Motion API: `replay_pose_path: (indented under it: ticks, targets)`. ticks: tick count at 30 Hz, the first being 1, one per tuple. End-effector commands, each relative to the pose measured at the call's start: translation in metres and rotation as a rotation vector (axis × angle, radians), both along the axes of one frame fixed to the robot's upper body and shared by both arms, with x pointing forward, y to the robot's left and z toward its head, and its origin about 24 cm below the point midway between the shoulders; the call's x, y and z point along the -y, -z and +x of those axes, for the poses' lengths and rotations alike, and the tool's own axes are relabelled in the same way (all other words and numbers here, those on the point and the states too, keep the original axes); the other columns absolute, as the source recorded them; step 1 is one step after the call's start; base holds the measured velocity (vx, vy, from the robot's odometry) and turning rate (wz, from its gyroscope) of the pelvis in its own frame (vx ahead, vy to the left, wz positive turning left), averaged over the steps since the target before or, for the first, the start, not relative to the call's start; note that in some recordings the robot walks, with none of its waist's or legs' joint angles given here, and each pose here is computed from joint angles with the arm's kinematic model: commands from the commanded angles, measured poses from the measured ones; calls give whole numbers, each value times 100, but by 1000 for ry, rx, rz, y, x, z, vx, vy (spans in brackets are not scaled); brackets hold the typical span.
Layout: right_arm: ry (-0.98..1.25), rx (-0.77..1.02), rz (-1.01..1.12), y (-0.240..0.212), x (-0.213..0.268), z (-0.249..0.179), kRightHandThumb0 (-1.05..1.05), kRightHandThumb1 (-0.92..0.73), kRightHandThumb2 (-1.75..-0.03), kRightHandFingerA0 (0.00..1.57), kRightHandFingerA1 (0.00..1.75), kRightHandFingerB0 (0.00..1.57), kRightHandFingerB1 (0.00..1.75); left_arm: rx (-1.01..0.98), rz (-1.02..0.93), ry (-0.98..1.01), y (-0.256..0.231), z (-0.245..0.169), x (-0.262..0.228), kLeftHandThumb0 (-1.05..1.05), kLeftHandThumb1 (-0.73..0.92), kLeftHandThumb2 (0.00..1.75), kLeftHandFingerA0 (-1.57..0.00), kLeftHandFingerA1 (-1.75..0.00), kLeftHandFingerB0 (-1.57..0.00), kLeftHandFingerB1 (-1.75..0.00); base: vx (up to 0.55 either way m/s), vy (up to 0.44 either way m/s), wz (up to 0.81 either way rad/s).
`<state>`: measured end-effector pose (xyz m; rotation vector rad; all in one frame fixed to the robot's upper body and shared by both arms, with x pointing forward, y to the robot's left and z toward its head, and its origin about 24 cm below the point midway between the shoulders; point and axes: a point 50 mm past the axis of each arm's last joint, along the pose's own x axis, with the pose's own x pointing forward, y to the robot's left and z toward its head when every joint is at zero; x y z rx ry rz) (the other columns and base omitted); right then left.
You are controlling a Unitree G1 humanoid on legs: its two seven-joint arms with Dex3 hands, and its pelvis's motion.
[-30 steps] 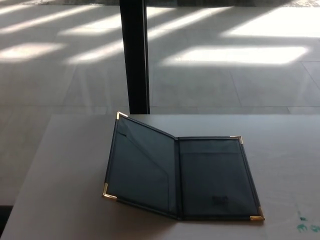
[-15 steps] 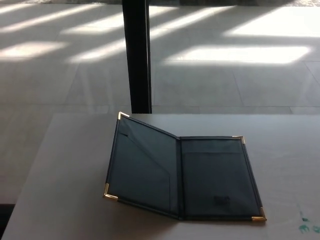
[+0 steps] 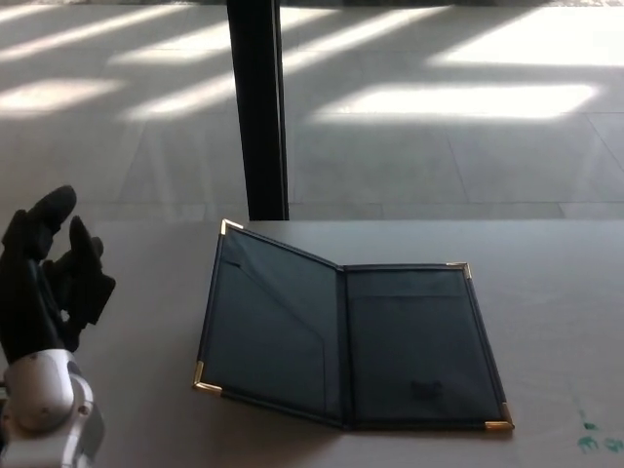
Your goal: The robot uses its left hand to push the cover of the diary kept in the middle of the desk to close it
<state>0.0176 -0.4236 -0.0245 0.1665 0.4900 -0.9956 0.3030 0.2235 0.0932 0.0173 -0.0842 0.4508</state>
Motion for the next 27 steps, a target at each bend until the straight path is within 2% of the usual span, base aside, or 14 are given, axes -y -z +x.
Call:
replay_pose_path:
  ticks: [1, 3, 4, 7, 8, 9, 10, 11, 12, 13, 15, 16, 18, 27]
  targets:
    - [12, 18, 7, -4, 4, -2, -95, -92, -69, 59, 89, 64, 69, -39, 76, -11, 8, -5, -8, -89, 92, 74, -45, -50, -39, -47, 0, 0, 0]
    - [8, 13, 7, -4, 4, -2, -95, -92, -70, 55, 89, 63, 70, -54, 96, -27, 10, -6, -11, -92, 91, 75, -46, -52, -39, -48, 0, 0, 0]
    - [11, 17, 11, -4, 3, -2, -86, -75, -125, 59, 88, 58, 70, -66, 107, -41, 12, -7, -13, -94, 92, 78, -49, -56, -39, -50, 0, 0, 0]
    - [6, 15, 14, -3, 3, -2, -84, -73, -122, 59, 87, 56, 70, -84, 145, -54, 15, -8, -16, -92, 92, 79, -49, -57, -39, -51, 0, 0, 0]
    - [17, 19, 15, -3, 4, -2, -94, -92, -68, 60, 91, 64, 69, -92, 133, -59, 16, -8, -17, -90, 92, 78, -45, -56, -37, -51, 0, 0, 0]
    - [18, 20, 13, -2, 4, -1, -94, -92, -69, 59, 91, 64, 70, -117, 112, -74, 19, -10, -18, -87, 92, 75, -45, -58, -41, -53, 0, 0, 0]
    - [9, 24, 7, -4, 5, -2, -83, -70, -120, 61, 86, 63, 73, -135, 77, -78, 22, -11, -14, -85, 77, 114, -41, -62, -37, -58, 0, 0, 0]
    - [11, 24, 9, -4, 5, -2, -94, -92, -69, 58, 88, 63, 67, -154, 78, -75, 25, -14, -10, -91, 92, 76, -45, -55, -38, -50, 0, 0, 0]
    - [10, 23, 8, -4, 5, -1, -84, -69, -120, 61, 85, 63, 72, -186, 29, -60, 28, -17, -6, -90, 92, 76, -43, -51, -38, -47, 0, 0, 0]
    - [6, 20, 7, -4, 5, -1, -82, -70, -122, 59, 84, 60, 72, -200, -24, -52, 29, -20, 0, -90, 91, 78, -41, -50, -36, -47, 0, 0, 0]
    - [5, 11, 7, -3, 6, 0, -82, -71, -122, 60, 85, 59, 70, -206, -135, 1, 34, -26, 16, -87, 92, 76, -34, -48, -29, -44, 0, 0, 0]
    - [2, 16, -1, -5, 8, 4, -93, -92, -69, 60, 89, 62, 67, -219, -186, 0, 33, -25, 25, -87, 92, 75, -44, -46, -37, -44, 0, 0, 0]
    - [-7, 20, -3, -6, 9, 6, -96, -92, -71, 58, 87, 60, 65, -221, -220, 25, 32, -27, 38, -86, 92, 78, -41, -47, -34, -45, 0, 0, 0]
    - [-32, 5, -15, -8, 12, 10, -93, -92, -71, 56, 86, 58, 65, -293, -398, 196, 31, -43, 104, -90, 91, 83, -50, -53, -37, -48, 0, 0, 0]
